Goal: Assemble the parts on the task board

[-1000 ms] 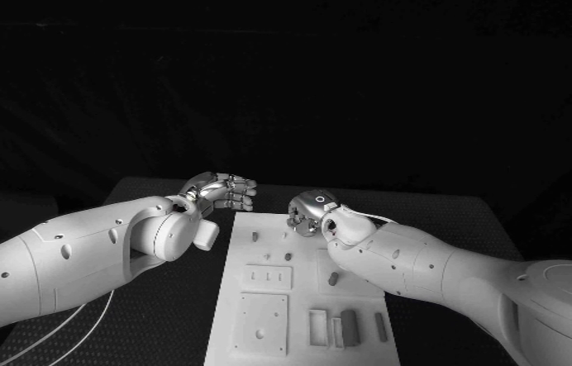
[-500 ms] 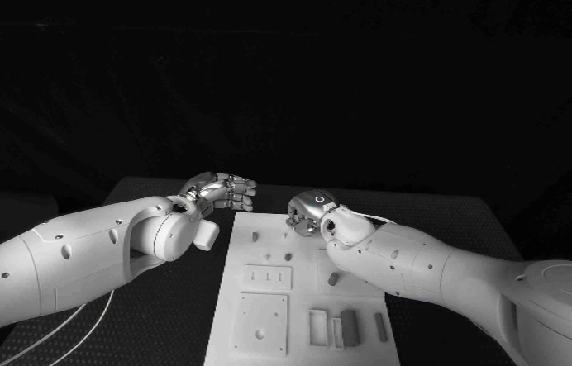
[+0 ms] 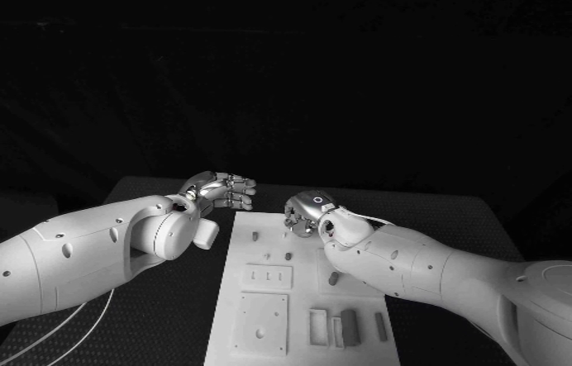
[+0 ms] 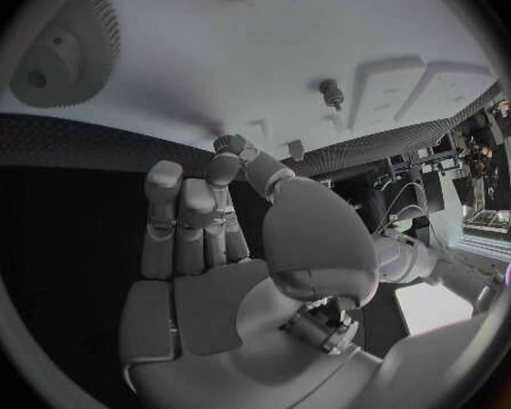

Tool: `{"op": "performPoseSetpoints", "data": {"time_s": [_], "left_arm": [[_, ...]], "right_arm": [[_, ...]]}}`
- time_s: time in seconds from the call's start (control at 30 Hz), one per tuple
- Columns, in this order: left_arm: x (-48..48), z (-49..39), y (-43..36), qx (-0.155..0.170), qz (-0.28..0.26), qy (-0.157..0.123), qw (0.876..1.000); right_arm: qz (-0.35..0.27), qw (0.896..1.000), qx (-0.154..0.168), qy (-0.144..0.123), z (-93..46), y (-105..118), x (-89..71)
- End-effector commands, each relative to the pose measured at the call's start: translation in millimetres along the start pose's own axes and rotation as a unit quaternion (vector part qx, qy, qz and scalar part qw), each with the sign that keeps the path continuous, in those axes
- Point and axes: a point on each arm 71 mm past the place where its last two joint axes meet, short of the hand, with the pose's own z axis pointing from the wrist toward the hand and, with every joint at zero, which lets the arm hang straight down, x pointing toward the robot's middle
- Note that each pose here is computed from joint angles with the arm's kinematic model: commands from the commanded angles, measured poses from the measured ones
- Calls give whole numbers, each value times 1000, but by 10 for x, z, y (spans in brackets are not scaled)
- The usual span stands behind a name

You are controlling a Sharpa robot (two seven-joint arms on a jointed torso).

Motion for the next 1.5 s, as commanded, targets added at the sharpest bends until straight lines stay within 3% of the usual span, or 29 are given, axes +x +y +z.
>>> {"op": "performPoseSetpoints", "data": {"time_s": [0.03,1.17,1.5], "left_arm": [[14,6,-22,7,2,2,1000],[-14,9,-19,7,3,-1,1000],[-108,-17,-16,12,6,-9,1000]], "right_arm": [[8,1000,-9,-1,-3,36,5],[31,999,8,-16,-38,-93,-26],[79,997,0,0,-153,-281,-321]]}}
